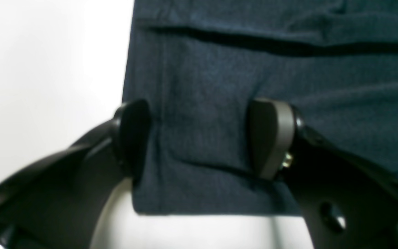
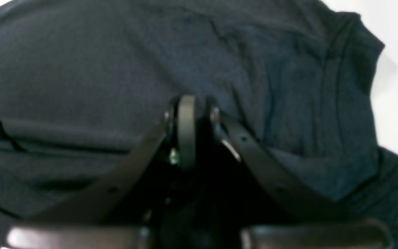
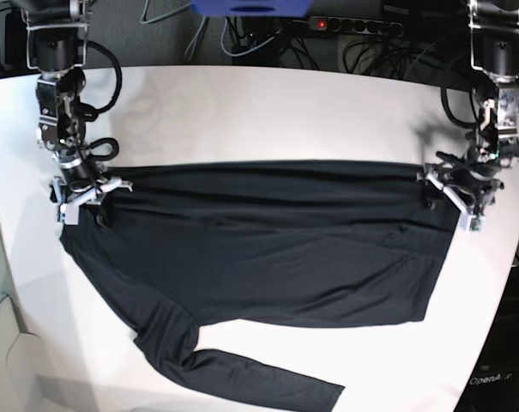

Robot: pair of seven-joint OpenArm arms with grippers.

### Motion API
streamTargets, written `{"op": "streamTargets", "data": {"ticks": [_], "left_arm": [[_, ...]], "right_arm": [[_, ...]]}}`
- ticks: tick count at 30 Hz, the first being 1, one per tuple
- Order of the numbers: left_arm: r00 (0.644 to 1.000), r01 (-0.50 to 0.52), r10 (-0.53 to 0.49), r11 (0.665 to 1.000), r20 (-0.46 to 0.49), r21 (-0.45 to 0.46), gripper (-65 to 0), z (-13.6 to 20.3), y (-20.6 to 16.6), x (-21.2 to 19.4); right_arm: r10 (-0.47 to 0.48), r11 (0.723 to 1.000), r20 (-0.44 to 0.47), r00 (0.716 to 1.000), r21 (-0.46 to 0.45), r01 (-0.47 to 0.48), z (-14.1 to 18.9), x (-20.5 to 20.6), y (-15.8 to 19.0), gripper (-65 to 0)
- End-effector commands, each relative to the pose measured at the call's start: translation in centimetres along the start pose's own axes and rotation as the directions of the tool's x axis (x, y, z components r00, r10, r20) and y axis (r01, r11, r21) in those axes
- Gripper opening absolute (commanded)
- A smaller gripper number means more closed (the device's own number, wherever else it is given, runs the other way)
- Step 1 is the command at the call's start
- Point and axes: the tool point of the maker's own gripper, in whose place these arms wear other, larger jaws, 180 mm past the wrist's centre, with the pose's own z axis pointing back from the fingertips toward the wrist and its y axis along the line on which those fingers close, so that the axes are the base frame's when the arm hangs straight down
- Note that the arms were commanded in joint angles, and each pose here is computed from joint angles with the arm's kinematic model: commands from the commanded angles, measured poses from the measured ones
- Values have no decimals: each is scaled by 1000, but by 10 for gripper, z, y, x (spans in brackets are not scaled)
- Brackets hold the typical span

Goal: Fold the T-shirt properly
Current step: 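Pull the shirt edge with both grippers toward the robot, stretching it flat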

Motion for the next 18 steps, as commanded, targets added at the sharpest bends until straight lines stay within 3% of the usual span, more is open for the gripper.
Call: {"op": "streamTargets", "data": {"ticks": [1,6,18], "left_arm": [[990,50,-43,998,-132,50,-216,9,16,-31],[994,60,-55,997,-98,50,-216,25,13,-28],[988,63,-58,997,-145,33,-217,34,7,-56]], "right_arm": [[44,997,-284,958,-54,-61,24,-73,-19,-610],[44,997,-268,962,-55,-61,37,-86,-19,-610],[102,995,-231,968,9,-102,81,-88,5,-610]]}}
